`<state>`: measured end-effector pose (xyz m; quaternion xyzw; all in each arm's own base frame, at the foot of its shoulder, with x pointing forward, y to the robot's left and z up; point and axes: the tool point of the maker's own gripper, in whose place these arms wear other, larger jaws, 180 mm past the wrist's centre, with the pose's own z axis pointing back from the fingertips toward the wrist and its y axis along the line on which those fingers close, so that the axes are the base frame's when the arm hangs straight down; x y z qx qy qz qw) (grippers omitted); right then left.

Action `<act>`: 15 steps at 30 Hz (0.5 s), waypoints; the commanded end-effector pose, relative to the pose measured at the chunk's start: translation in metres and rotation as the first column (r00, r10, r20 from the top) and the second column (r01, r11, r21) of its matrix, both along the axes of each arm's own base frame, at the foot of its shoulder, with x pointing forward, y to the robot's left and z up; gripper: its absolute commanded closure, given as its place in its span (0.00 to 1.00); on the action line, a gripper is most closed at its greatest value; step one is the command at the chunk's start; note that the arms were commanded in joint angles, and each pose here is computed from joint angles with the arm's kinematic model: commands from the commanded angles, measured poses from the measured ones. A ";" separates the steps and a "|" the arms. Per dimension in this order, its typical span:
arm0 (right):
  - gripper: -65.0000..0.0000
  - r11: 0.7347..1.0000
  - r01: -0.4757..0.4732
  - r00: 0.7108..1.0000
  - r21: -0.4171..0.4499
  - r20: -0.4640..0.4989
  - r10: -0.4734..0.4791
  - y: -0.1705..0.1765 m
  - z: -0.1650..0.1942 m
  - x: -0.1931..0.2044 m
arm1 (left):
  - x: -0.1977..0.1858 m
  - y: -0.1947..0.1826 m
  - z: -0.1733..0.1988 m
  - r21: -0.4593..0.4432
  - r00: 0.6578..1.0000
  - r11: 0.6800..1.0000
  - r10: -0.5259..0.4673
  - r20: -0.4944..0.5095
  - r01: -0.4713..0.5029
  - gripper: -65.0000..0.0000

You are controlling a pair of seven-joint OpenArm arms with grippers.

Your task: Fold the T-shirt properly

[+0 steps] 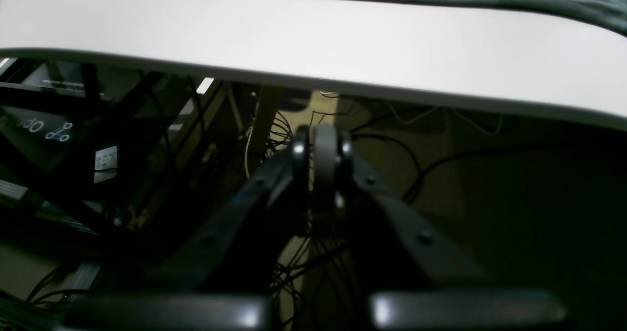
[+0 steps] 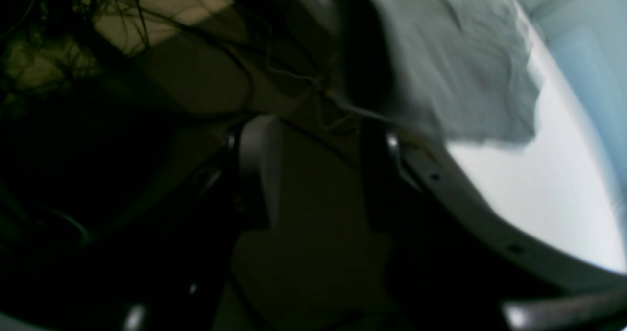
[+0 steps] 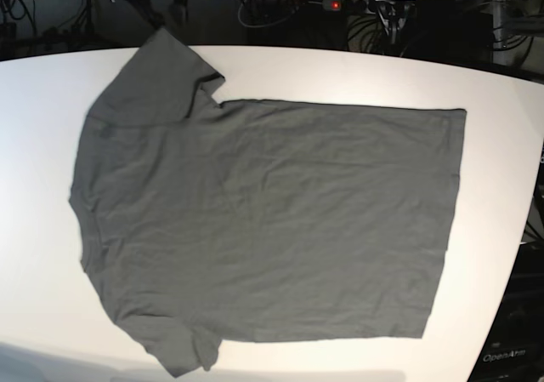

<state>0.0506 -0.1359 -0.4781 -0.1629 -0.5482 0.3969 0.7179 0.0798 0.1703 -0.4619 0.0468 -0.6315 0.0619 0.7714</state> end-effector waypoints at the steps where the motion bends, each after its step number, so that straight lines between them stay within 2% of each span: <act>1: 0.58 0.999 -0.002 1.000 -0.042 0.025 0.003 -0.003 0.005 -0.002 | -0.003 -0.001 0.006 0.002 1.000 1.000 0.000 0.024 0.000 0.98; 15: 0.59 0.998 0.012 1.000 -0.069 0.023 -0.011 -0.007 0.002 0.003 | 0.000 0.000 0.001 0.005 1.000 1.000 0.000 0.016 0.000 0.98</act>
